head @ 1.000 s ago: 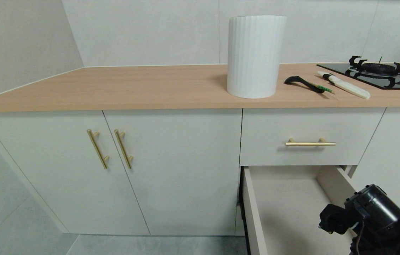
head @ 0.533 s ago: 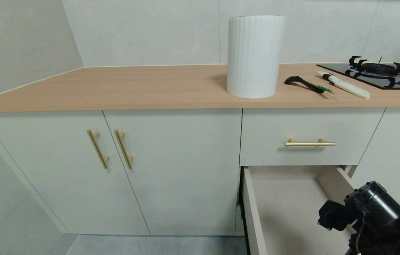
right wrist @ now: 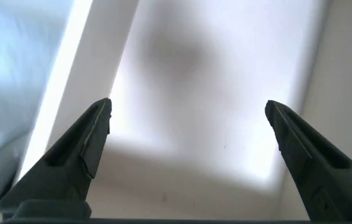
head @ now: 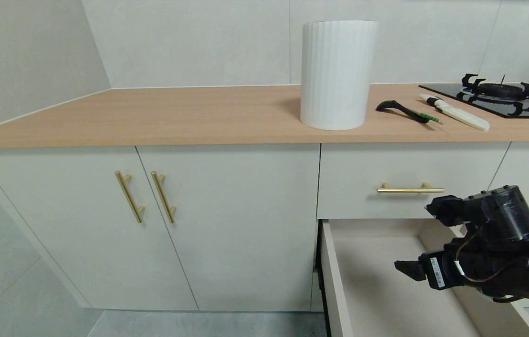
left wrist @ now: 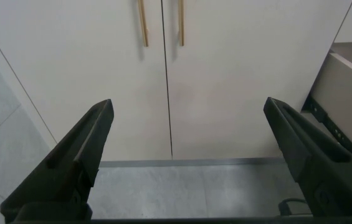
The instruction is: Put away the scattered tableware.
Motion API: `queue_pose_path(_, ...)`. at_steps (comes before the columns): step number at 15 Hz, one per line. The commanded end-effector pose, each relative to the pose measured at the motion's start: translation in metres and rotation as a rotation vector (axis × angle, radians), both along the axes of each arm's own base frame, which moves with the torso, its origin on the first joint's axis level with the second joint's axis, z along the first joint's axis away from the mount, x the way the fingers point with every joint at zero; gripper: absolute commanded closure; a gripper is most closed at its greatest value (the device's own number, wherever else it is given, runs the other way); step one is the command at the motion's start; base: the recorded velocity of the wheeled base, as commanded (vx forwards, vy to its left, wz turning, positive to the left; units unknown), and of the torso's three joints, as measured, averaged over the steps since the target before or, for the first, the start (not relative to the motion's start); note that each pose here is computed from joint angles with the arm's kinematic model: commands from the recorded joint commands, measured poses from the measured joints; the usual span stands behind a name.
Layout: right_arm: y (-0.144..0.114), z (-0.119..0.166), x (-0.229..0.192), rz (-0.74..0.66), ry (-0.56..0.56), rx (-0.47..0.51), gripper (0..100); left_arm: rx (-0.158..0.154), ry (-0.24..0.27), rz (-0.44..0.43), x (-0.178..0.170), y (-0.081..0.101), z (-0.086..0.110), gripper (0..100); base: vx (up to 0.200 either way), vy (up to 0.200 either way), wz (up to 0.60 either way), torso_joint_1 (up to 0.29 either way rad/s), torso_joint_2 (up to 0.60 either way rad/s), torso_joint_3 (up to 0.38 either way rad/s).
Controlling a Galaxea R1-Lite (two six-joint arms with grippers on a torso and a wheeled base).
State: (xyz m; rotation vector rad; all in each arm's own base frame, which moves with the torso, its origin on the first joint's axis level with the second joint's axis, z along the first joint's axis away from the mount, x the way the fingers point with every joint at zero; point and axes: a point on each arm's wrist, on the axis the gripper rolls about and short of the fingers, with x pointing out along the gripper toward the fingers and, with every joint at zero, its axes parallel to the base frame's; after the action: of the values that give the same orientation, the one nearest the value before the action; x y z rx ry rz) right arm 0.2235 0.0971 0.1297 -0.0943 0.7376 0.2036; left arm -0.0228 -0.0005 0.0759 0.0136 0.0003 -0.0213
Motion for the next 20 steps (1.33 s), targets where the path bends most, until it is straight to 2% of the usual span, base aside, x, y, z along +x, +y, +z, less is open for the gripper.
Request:
queue_pose_path(1, -0.003, 0.0004, 0.0022, -0.015, -0.003, 0.002, 0, 0.0, 0.001, 0.0, 0.0, 0.0, -0.0001, 0, 0.0, 0.0, 0.0, 0.0, 0.0, 0.0)
queue_pose_path(7, -0.0036, 0.0017, 0.0023, -0.029, -0.016, -0.014, 0, 0.0, 0.001, 0.0, 0.0, 0.0, -0.0001, 0, 0.0, 0.0, 0.0, 0.0, 0.0, 0.0)
queue_pose_path(11, -0.0039, 0.0018, 0.0019, -0.032, -0.018, -0.018, 0, 0.0, 0.001, 0.0, 0.0, 0.0, -0.0001, 0, 0.0, 0.0, 0.0, 0.044, -0.21, -0.211)
queue_pose_path(20, -0.0041, 0.0007, 0.0021, -0.041, -0.018, -0.03, 0, 0.0, 0.001, 0.0, 0.0, 0.0, -0.0001, 0, 0.0, 0.0, 0.0, 0.178, -0.49, -0.293)
